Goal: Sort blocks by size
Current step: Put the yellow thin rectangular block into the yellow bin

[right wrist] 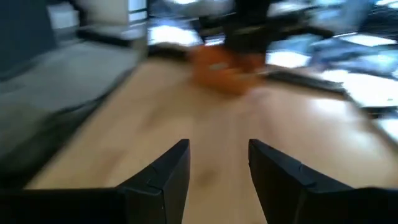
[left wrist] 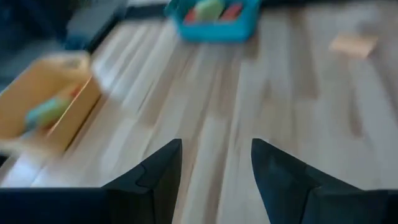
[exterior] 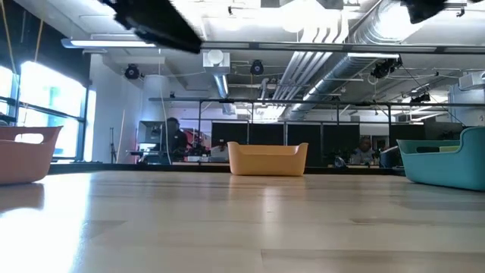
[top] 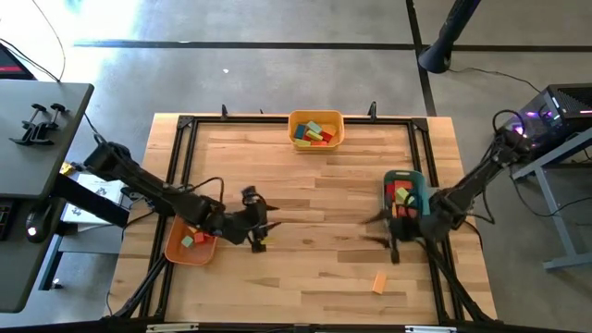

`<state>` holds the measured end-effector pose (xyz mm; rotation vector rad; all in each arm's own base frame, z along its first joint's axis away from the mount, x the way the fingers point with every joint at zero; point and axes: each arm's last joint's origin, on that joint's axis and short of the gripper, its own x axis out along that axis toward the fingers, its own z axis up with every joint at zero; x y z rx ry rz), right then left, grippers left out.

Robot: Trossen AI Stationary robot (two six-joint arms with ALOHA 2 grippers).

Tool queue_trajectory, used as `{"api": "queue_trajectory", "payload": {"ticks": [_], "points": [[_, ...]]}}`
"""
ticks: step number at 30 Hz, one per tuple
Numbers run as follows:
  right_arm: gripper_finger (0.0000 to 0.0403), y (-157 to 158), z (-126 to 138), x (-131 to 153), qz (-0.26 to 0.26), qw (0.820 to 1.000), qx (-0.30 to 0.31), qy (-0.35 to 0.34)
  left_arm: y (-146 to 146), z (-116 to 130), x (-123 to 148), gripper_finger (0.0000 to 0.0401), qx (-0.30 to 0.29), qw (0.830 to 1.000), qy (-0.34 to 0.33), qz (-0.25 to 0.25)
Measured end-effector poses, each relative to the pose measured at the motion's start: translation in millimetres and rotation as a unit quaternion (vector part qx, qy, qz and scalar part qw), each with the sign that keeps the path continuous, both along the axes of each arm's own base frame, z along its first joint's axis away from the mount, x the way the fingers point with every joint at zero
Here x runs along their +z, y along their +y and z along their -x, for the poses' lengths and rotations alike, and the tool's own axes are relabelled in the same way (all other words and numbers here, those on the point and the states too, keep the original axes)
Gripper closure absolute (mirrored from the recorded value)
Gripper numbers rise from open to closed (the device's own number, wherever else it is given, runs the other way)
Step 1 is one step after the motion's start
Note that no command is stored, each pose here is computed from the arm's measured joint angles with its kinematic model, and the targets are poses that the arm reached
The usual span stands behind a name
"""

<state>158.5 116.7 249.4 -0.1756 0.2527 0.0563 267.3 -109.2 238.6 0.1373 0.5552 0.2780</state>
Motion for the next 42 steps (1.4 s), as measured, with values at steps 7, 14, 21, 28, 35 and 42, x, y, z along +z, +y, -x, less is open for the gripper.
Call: {"api": "queue_trajectory", "payload": {"ticks": [7,14,21,28,35,42], "points": [[0.0245,24.5,3.7,-27.0,-0.11,0.969,0.161,0.15,-8.4,-23.2,-13.4,0.0225,-0.039,0.995,-0.085,-0.021],[0.0236,26.2,3.2,-60.3,-0.135,0.93,0.144,0.31,-7.4,-43.4,-40.0,0.0225,-0.021,0.995,-0.09,-0.024],[0.0179,26.5,-0.9,-81.4,-0.125,0.885,0.191,0.405,3.9,-57.0,-59.4,0.0225,-0.003,0.996,-0.08,-0.032],[0.0155,33.0,0.2,-102.0,0.017,0.859,0.298,0.416,14.0,-61.2,-61.2,0.0225,0.01,0.996,-0.081,-0.023],[0.0155,48.7,-10.4,-120.1,0.067,0.858,0.345,0.376,14.4,-61.3,-61.7,0.0225,0.006,0.997,-0.079,-0.019],[0.0155,57.3,-10.3,-141.4,0.095,0.847,0.338,0.399,14.2,-61.4,-61.5,0.0225,0.012,0.996,-0.085,-0.003]]}}
